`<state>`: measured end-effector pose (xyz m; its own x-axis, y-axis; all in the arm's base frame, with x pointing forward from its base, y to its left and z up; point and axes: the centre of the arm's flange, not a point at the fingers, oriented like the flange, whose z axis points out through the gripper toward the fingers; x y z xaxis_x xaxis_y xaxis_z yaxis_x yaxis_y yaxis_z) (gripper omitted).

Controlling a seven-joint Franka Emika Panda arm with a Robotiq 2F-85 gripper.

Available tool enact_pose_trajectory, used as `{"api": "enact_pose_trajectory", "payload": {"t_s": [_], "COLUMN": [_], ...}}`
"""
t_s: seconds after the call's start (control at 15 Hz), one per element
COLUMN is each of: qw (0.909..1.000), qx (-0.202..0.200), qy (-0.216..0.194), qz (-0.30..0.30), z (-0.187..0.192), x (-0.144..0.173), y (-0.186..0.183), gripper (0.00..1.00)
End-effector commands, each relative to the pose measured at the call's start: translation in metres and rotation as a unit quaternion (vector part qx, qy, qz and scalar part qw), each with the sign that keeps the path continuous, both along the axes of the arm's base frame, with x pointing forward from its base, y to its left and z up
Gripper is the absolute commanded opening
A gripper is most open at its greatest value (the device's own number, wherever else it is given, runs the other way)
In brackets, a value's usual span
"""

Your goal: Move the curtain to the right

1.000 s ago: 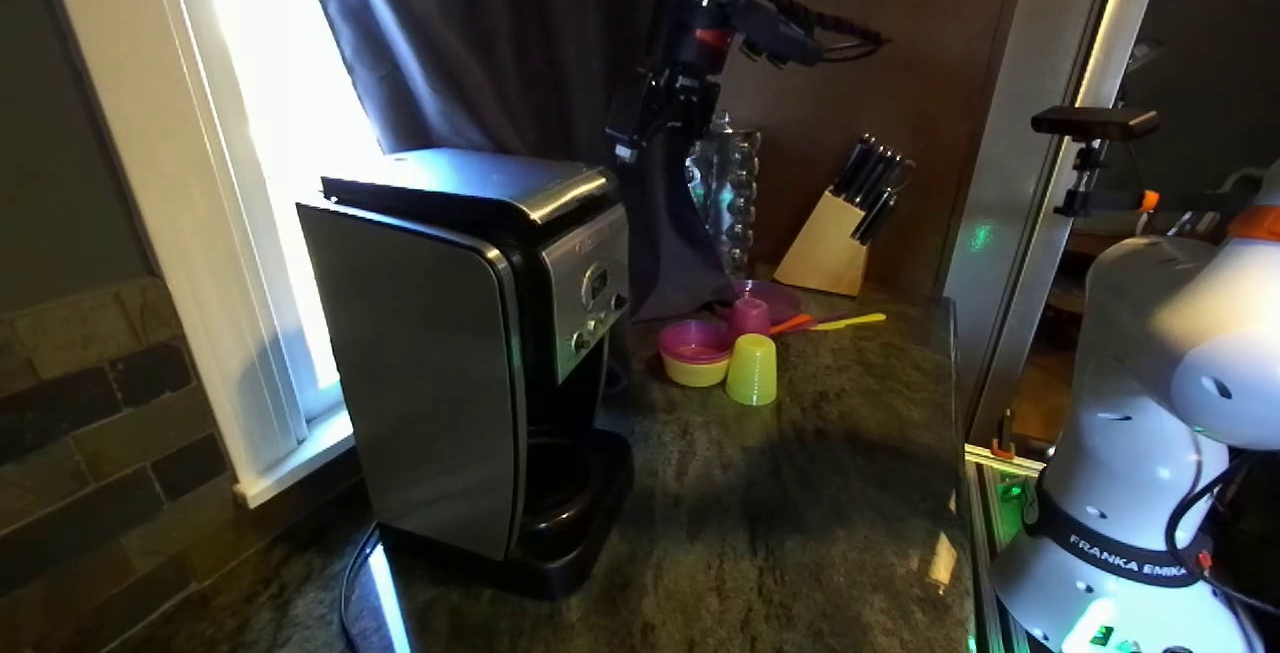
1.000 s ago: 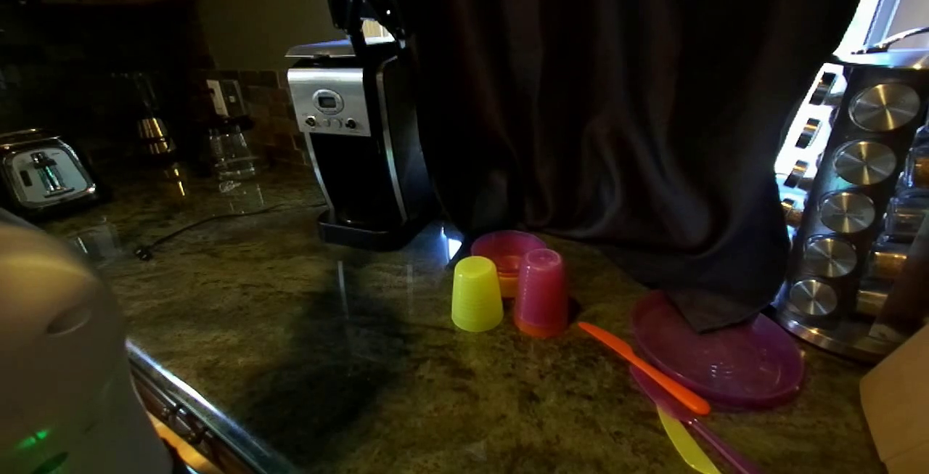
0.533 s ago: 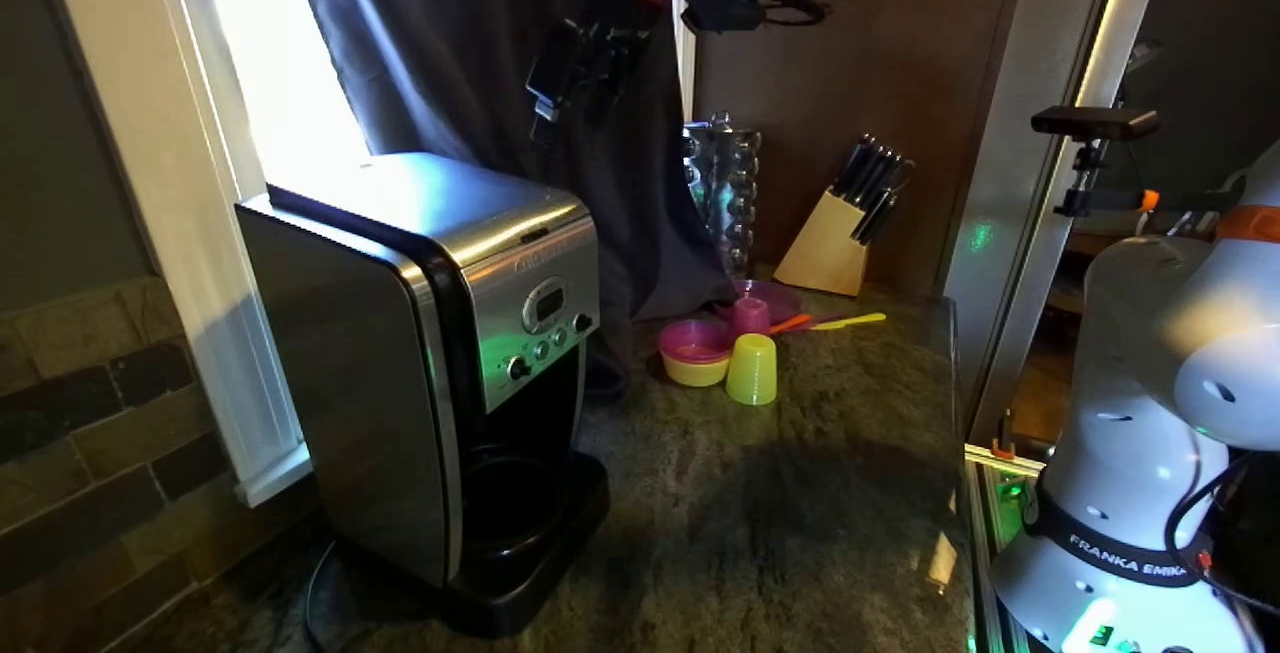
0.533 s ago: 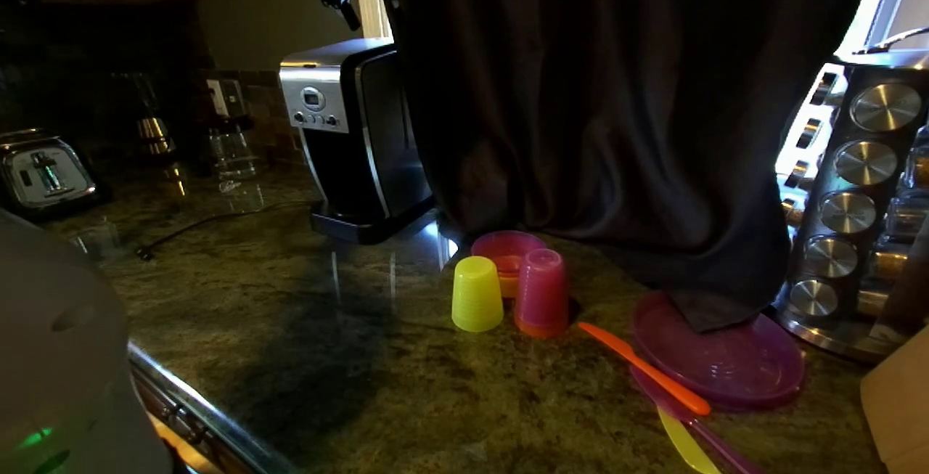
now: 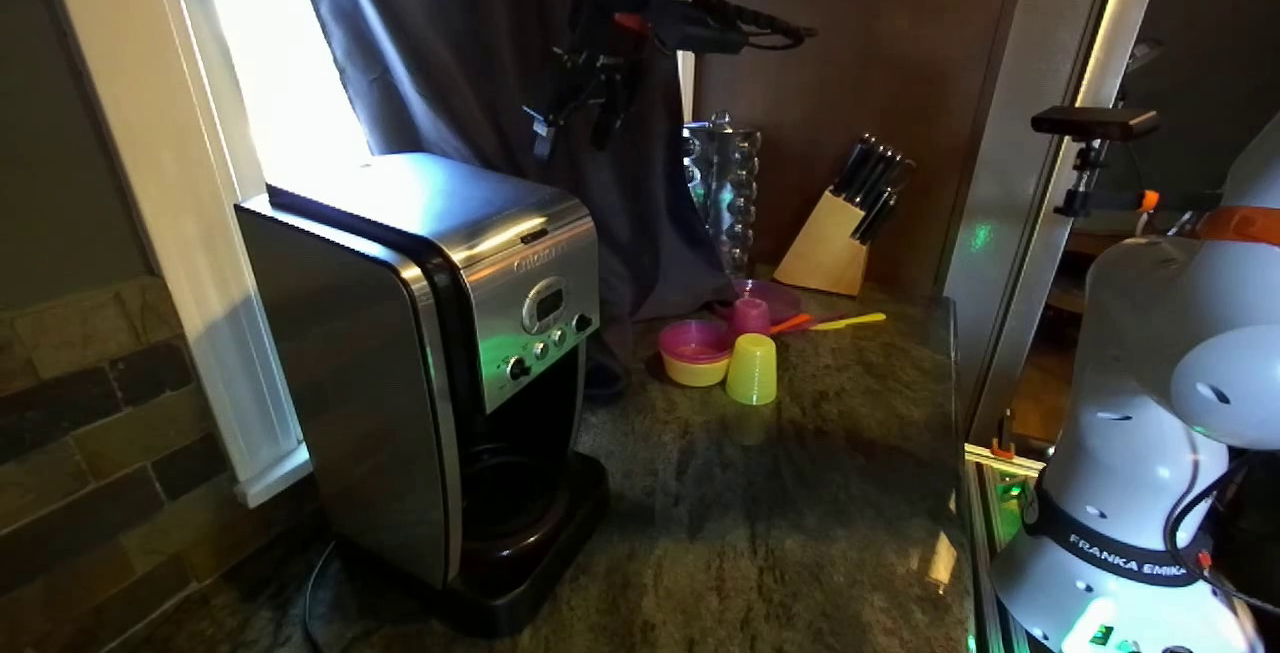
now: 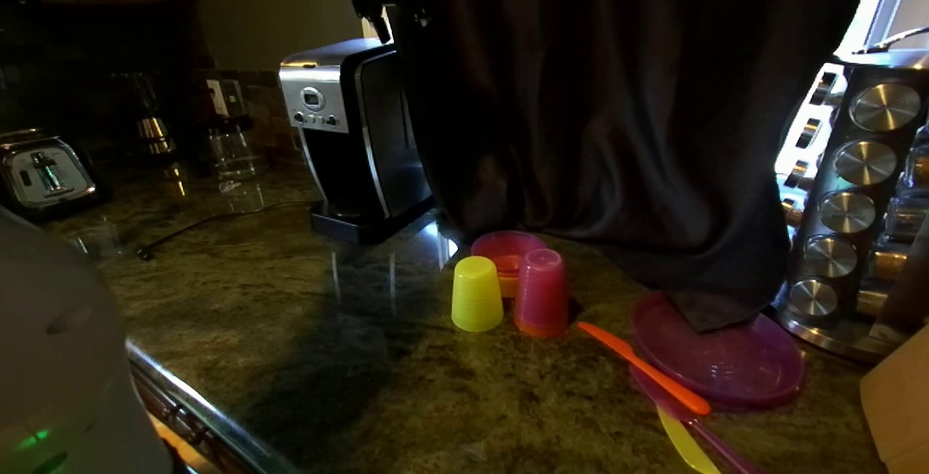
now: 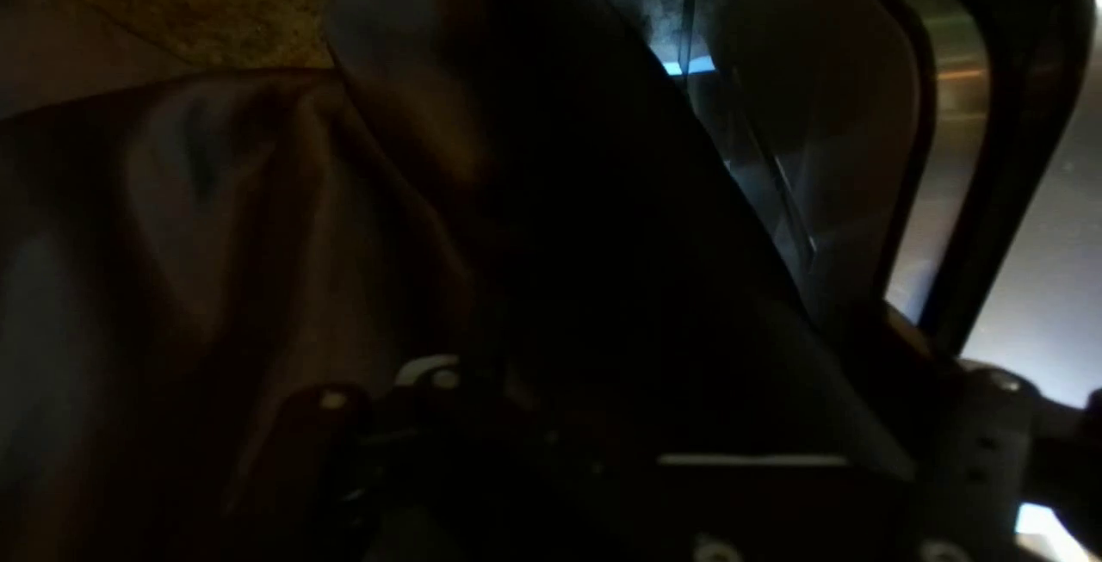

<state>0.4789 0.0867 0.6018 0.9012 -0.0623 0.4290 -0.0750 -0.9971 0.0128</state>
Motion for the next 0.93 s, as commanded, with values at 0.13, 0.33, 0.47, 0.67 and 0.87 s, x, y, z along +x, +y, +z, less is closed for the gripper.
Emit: {"api": "enact_pose_trajectory", "payload": {"t_s": [0.13,0.33,0.47,0.67,0.87], "qw": [0.9958,0.9844,0.9726,0.9498,0.9519], "qx": [0.003,-0.032,-0.053,-0.091,-0.081], "qy": [-0.040,-0.113,-0.162,-0.241,-0.229], "qz": [0.082,0.131,0.157,0.178,0.187], "z": [0.021,0.047,0.065,0.084,0.086], "x": [-0.022,-0.024,-0.024,-0.025,-0.034], "y": [0.047,0.091,0.117,0.142,0.138], "gripper": [1.00,1.00,1.00,1.00,1.00]}}
